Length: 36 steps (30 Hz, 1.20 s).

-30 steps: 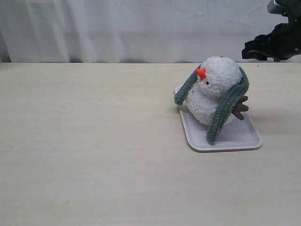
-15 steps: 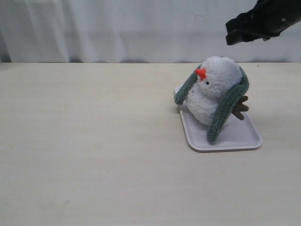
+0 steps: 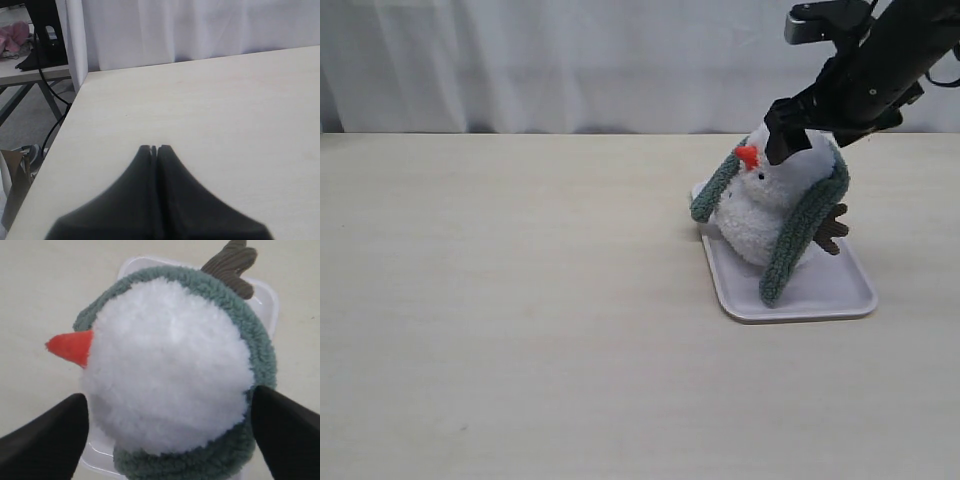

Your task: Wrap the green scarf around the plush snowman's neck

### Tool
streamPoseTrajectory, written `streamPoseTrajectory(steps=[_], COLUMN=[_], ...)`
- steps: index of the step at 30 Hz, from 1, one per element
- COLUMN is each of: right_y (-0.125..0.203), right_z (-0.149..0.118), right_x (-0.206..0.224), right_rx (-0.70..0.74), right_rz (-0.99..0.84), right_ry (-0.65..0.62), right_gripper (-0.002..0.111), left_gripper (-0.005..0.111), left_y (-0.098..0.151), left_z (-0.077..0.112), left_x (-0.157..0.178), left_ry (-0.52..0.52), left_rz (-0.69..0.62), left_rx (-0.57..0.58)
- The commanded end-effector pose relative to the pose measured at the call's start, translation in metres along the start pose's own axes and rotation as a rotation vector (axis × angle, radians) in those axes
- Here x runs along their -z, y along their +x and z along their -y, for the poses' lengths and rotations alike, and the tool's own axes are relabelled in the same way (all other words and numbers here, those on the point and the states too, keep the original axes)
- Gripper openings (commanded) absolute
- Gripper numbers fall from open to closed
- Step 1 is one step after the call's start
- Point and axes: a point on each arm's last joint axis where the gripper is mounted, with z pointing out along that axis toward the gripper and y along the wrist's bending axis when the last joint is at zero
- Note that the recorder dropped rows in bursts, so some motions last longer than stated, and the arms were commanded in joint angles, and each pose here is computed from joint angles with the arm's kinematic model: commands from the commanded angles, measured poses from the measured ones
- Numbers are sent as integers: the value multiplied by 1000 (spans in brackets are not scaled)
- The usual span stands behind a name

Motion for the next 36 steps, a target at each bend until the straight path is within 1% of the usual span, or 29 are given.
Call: streamPoseTrajectory(steps=[1, 4, 7, 12, 15, 17, 20, 23, 25, 28, 31, 36], right_y=[-3, -5, -4, -6, -7, -7, -5, -2, 0, 0, 1, 2], right_z=[-3, -2, 4, 3, -5, -12, -19, -22, -19, -13, -9, -11], right_x=[-8, -12, -21, -32, -33, -34, -34, -34, -34, -34, -33, -34], right_rx=[12, 23, 34, 54, 191, 272, 391, 497, 525, 525, 561, 668], right_rz=[20, 33, 24, 36, 38, 25, -3, -46, -70, -93, -110, -127], right_ry=[-41, -27, 24, 13, 1, -5, -1, 2, 25, 89, 128, 116], right_gripper=[74, 72, 72, 72, 72, 67, 52, 40, 36, 35, 35, 35], left_gripper=[0, 0, 0, 0, 0, 0, 0, 0, 0, 0, 0, 0], left_y=[-1, 0, 0, 0, 0, 0, 0, 0, 0, 0, 0, -1], left_z=[0, 0, 0, 0, 0, 0, 0, 0, 0, 0, 0, 0], left_x=[0, 0, 0, 0, 0, 0, 0, 0, 0, 0, 0, 0], left_ry=[-2, -2, -2, -2, -2, -2, -2, -2, -2, -2, -2, -2], left_rz=[13, 11, 11, 11, 11, 11, 11, 11, 11, 11, 11, 13], left_rx=[4, 4, 4, 4, 4, 4, 4, 4, 4, 4, 4, 4])
